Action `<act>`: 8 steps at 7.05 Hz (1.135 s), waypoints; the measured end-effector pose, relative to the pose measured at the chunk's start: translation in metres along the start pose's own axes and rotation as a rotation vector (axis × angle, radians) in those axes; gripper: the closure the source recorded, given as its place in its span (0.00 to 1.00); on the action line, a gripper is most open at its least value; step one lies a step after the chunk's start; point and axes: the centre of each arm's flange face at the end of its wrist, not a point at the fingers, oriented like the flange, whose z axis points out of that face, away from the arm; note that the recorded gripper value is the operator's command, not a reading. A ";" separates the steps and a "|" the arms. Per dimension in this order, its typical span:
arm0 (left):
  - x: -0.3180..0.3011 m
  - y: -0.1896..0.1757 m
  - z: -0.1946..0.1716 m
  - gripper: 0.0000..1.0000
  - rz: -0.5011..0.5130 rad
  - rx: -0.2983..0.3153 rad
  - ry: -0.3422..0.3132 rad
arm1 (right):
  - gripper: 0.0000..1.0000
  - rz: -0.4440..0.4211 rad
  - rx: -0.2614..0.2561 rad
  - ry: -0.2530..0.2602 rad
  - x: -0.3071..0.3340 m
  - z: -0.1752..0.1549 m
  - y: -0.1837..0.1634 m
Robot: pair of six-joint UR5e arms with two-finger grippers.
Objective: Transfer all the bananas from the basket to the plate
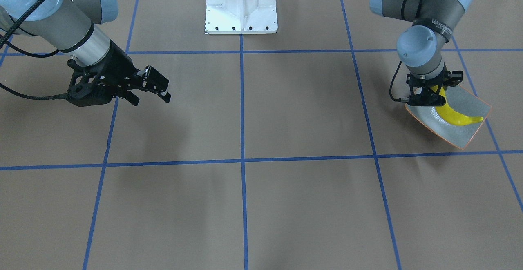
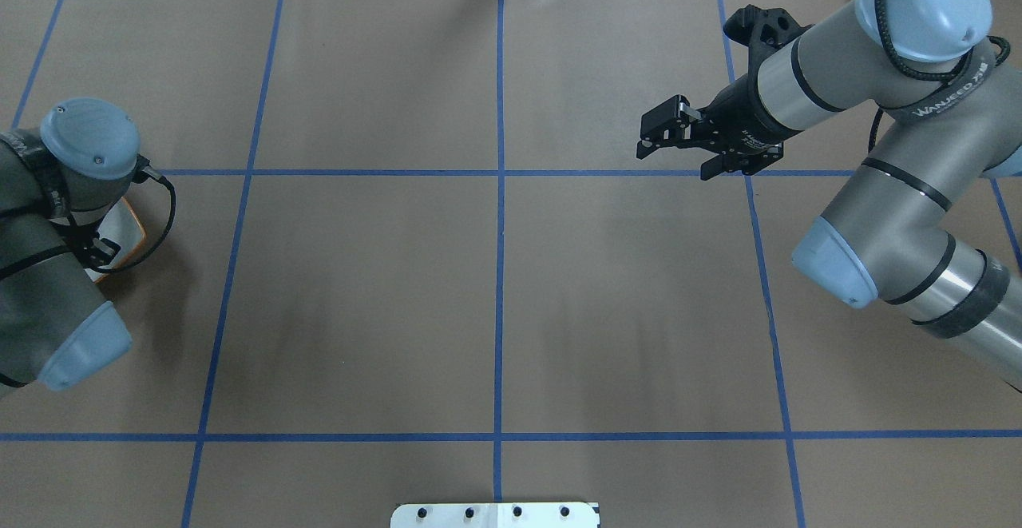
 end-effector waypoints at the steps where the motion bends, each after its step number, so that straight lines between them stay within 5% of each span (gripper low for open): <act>1: -0.001 -0.004 0.013 0.39 0.010 -0.026 -0.013 | 0.00 0.000 0.000 0.000 0.000 0.000 0.000; 2: -0.003 -0.006 0.021 0.00 0.023 -0.042 -0.020 | 0.00 0.001 0.000 0.000 0.000 0.000 0.000; 5: -0.016 -0.012 0.019 0.00 0.044 -0.036 -0.003 | 0.00 0.001 0.000 0.000 0.000 0.000 0.000; 6: -0.026 -0.017 0.000 0.00 0.023 -0.015 0.049 | 0.00 0.003 0.004 0.000 0.002 -0.003 0.000; 8: -0.033 -0.023 -0.068 0.00 -0.018 0.048 0.262 | 0.00 0.023 0.026 0.008 0.026 -0.020 -0.003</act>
